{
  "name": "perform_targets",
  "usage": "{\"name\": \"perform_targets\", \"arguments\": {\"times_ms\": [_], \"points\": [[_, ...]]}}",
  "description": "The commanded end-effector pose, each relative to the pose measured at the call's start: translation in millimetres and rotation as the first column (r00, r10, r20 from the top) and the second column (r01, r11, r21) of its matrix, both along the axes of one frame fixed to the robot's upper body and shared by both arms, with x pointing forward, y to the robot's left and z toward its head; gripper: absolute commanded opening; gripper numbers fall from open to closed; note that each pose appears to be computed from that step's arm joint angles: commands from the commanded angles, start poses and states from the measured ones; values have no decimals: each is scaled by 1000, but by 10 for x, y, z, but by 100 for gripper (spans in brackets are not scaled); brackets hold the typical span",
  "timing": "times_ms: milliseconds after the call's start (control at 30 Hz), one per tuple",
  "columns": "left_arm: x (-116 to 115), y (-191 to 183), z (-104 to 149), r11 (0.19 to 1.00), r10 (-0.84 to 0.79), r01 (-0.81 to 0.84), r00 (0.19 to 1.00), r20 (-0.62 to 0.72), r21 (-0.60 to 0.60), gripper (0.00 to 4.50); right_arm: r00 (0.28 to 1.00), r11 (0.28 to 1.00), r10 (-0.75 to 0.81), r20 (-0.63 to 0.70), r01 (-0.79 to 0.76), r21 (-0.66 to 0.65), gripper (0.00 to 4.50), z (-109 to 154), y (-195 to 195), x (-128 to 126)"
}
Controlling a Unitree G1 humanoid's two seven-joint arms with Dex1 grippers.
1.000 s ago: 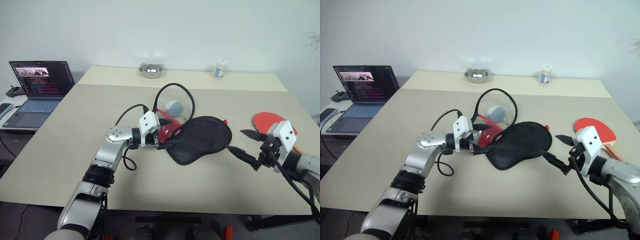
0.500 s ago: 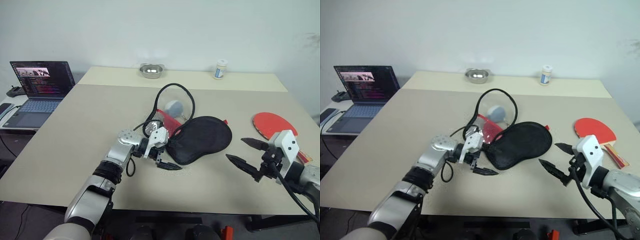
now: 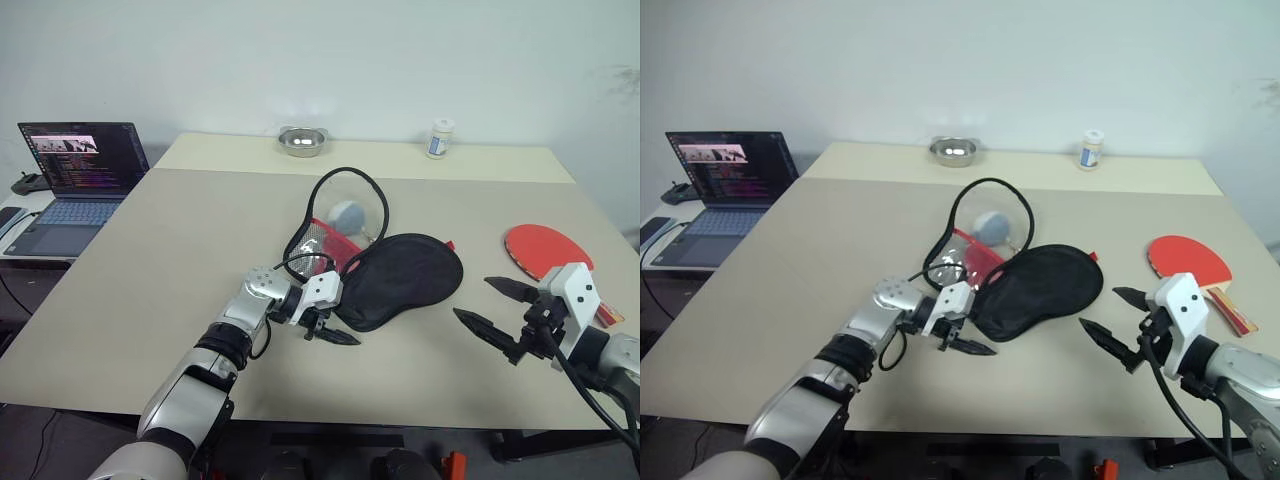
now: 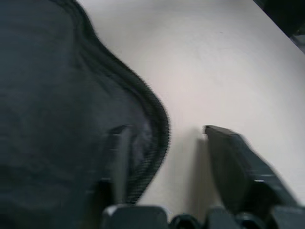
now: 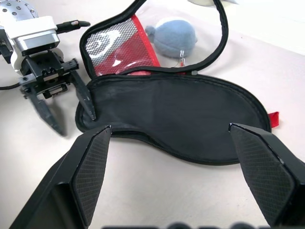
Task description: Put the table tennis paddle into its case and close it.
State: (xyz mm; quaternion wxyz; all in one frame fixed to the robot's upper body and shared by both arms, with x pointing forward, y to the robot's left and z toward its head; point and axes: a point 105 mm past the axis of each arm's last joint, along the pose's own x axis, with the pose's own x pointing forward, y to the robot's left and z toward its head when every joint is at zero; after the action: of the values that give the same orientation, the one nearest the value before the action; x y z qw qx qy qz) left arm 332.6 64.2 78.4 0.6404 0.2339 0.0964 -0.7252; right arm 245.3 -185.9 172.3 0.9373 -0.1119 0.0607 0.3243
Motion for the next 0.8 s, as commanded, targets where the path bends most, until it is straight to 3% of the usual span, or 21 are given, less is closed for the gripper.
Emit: {"name": "perform_targets", "arguments": {"times_ms": [33, 133, 167, 467, 667, 800], "points": [[46, -13, 66, 999, 24, -23, 1000, 8, -30, 113, 999, 1000, -16, 50, 16, -3, 436, 95, -43, 6], [34, -67, 76, 998, 27, -27, 1000, -8, -53, 15, 999, 1000, -21, 50, 21, -9, 436, 97, -66, 11], [22, -92, 89, 998, 23, -24, 1000, -17, -63, 3, 998, 1000, -22, 51, 23, -12, 436, 99, -73, 12], [-121, -500, 110, 987, 71, -96, 980, -185, -131, 3, 997, 998, -54, 59, 57, -35, 436, 148, -201, 9], [-91, -799, 177, 978, 112, -142, 975, -194, -151, 3, 996, 997, -57, 63, 60, -44, 436, 168, -211, 23], [-84, -758, 222, 984, 89, -111, 985, -149, -143, 3, 996, 997, -57, 67, 60, -46, 436, 185, -204, 18]]}}
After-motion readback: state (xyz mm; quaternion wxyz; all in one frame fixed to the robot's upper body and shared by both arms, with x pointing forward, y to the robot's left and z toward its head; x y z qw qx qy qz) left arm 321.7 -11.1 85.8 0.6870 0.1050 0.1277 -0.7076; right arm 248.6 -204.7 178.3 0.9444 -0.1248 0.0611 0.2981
